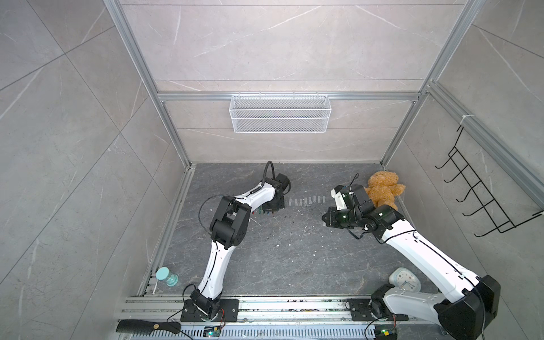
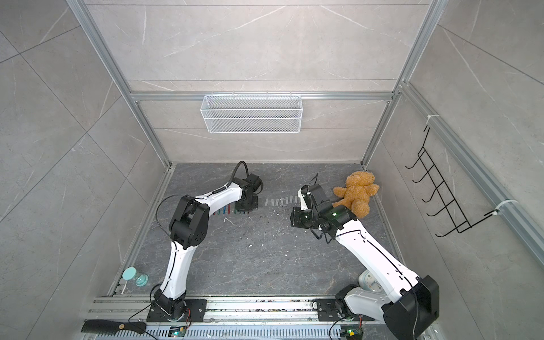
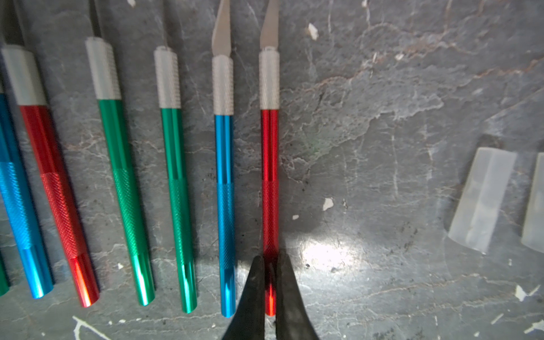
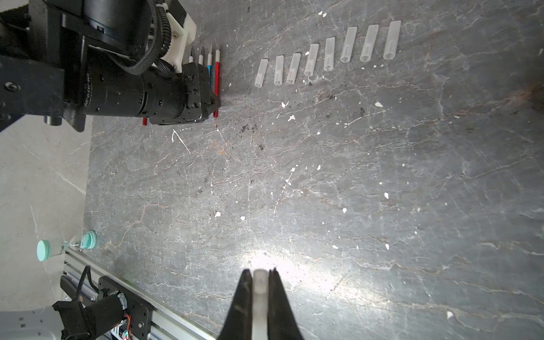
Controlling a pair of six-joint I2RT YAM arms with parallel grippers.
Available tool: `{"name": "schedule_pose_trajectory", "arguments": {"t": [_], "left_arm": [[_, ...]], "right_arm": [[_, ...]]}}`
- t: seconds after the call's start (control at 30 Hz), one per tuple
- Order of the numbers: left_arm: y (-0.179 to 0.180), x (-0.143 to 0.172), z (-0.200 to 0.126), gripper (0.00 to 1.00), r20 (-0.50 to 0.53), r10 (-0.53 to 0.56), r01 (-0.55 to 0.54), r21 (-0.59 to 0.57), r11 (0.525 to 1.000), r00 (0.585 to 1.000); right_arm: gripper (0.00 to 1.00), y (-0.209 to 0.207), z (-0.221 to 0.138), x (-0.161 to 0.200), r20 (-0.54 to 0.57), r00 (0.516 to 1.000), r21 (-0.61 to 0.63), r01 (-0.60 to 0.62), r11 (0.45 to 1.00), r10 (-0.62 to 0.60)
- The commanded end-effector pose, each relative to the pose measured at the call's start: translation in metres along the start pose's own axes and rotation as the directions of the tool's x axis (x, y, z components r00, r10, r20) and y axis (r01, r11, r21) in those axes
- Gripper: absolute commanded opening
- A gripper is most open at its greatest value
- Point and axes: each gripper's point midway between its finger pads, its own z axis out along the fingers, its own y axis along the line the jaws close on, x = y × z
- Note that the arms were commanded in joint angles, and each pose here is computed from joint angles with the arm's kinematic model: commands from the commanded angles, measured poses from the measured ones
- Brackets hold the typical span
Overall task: Remove protective caps from carving knives
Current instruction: Place the carving knife at the center of the board.
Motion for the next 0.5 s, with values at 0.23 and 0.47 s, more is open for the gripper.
{"name": "schedule_pose_trajectory", "arguments": {"t": [0.23,0.47], "left_arm": [[0.0068,0.0053,-0.0003,0.15,-0.037,0.019,-0.019,-0.026,0.999,0.999],[0.0051,0.0012,-0.0047,0.17,-0.027,0.028,-0.028,-0.021,0.999,0.999]], "right_arm": [[0.0,0.0033,0.0056,0.0028,-0.011,1.0,-0.006,-0.004,1.0,0.004],[0.0,0.0042,0.0066,0.0036,-0.013,1.0,-0.008,-0.004,1.0,0.004]]}}
